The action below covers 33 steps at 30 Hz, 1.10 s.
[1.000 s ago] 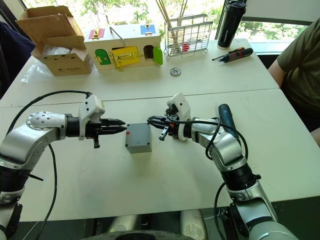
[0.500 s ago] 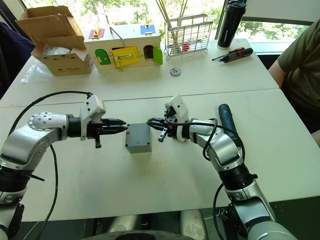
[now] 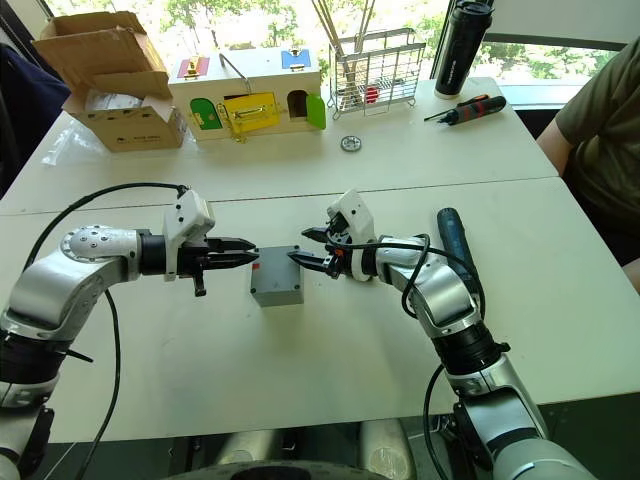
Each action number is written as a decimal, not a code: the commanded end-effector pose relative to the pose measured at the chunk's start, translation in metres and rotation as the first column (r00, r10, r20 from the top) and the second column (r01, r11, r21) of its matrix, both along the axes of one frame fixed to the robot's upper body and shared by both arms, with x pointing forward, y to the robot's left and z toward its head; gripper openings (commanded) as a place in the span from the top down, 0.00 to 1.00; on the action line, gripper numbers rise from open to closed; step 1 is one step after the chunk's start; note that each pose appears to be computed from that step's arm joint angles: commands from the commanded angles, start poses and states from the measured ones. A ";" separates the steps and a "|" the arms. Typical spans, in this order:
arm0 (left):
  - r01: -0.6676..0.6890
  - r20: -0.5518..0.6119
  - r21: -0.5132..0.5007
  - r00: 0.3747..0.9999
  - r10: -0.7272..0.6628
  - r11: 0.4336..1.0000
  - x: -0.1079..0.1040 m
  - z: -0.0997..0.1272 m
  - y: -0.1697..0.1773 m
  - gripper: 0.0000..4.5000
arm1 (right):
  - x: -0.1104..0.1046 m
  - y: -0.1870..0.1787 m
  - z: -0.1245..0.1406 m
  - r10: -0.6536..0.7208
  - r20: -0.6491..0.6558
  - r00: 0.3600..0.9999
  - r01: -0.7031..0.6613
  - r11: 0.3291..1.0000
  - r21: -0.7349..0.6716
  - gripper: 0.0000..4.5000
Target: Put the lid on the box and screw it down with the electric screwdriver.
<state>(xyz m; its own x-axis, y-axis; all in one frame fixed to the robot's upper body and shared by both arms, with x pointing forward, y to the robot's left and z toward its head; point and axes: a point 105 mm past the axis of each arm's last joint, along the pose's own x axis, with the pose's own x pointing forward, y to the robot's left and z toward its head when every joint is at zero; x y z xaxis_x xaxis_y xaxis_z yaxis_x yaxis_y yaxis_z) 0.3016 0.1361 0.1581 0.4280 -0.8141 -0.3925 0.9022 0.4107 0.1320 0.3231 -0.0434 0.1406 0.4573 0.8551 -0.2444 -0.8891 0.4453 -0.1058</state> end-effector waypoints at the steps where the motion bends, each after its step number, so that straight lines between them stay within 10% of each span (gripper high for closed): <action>1: 0.049 0.063 -0.024 0.997 -0.048 0.999 -0.003 0.019 -0.009 0.80 | -0.003 -0.010 0.039 -0.017 0.086 0.996 0.012 0.998 0.058 0.37; 7: 0.228 0.090 -0.021 0.970 -0.225 0.973 -0.023 0.034 -0.034 0.80 | -0.005 -0.086 0.080 -0.250 0.036 0.968 0.245 0.965 0.094 0.37; 13: 0.386 0.101 -0.008 0.918 -0.384 0.922 -0.044 0.036 -0.059 0.80 | -0.016 -0.152 0.097 -0.405 -0.031 0.914 0.399 0.910 -0.116 0.00; 19: 0.492 0.137 0.033 0.860 -0.492 0.870 -0.055 0.030 -0.081 0.80 | -0.042 -0.218 0.069 -0.631 -0.310 0.711 0.445 0.746 -0.496 0.00; 33: 0.510 0.168 0.005 0.847 -0.504 0.860 -0.071 0.028 -0.096 0.80 | -0.026 -0.233 0.021 -0.679 -0.567 0.466 0.398 0.733 -0.551 0.00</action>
